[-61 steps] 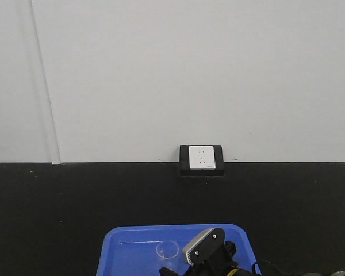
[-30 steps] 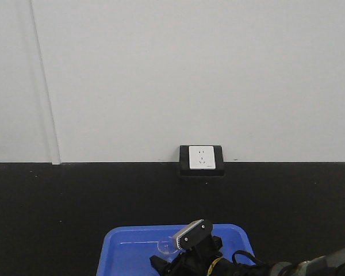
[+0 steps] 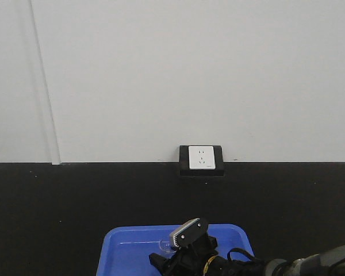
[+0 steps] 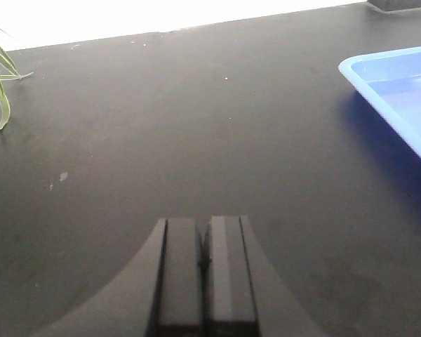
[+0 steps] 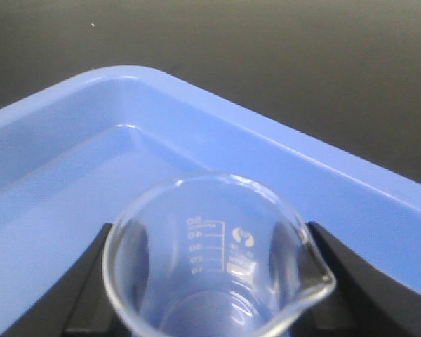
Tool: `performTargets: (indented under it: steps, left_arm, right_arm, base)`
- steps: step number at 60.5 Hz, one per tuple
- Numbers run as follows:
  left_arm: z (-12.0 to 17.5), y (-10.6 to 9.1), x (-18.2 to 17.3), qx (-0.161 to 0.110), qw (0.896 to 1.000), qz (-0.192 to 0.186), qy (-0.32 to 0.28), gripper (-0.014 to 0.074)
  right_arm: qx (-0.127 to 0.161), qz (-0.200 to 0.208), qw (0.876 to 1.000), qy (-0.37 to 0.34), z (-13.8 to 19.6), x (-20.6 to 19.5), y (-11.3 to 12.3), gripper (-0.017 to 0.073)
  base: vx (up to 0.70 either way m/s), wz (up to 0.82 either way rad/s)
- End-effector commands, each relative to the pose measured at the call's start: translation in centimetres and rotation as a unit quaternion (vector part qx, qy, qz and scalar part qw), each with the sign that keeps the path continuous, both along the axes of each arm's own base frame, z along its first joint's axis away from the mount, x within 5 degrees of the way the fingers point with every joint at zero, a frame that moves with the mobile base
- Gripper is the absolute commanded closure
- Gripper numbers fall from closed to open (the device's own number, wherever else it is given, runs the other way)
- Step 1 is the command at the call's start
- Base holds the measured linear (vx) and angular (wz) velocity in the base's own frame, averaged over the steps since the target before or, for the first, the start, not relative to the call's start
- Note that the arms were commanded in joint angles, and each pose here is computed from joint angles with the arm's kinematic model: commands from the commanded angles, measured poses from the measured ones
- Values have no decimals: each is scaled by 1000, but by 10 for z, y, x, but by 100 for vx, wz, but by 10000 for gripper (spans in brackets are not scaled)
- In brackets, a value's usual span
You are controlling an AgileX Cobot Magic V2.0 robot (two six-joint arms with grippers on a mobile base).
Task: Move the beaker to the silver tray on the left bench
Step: 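Lower the right gripper around the glass beaker in the blue tray, then close the right gripper on the beaker and lift it up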
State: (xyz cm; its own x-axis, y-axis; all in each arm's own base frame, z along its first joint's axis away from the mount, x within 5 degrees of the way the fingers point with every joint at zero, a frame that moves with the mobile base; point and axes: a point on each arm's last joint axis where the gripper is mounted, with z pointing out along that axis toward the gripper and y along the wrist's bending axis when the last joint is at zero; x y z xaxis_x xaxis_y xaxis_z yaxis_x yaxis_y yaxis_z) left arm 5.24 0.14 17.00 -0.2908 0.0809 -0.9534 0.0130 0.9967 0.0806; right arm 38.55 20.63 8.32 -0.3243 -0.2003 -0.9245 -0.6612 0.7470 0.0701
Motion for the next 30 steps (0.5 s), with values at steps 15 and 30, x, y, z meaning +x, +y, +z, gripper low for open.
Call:
performTargets:
  steps: [15,30]
  left_arm:
    - [1,-1,2,-2,999,-5,-34,592]
    - [1,-1,2,-2,999,-5,-34,592]
  right_arm:
    - [21,17,997,-73,83,2,2,525]
    - [59,3,995,-79,166,-18,-7,574]
  base:
    - [0,0]
    - [0,0]
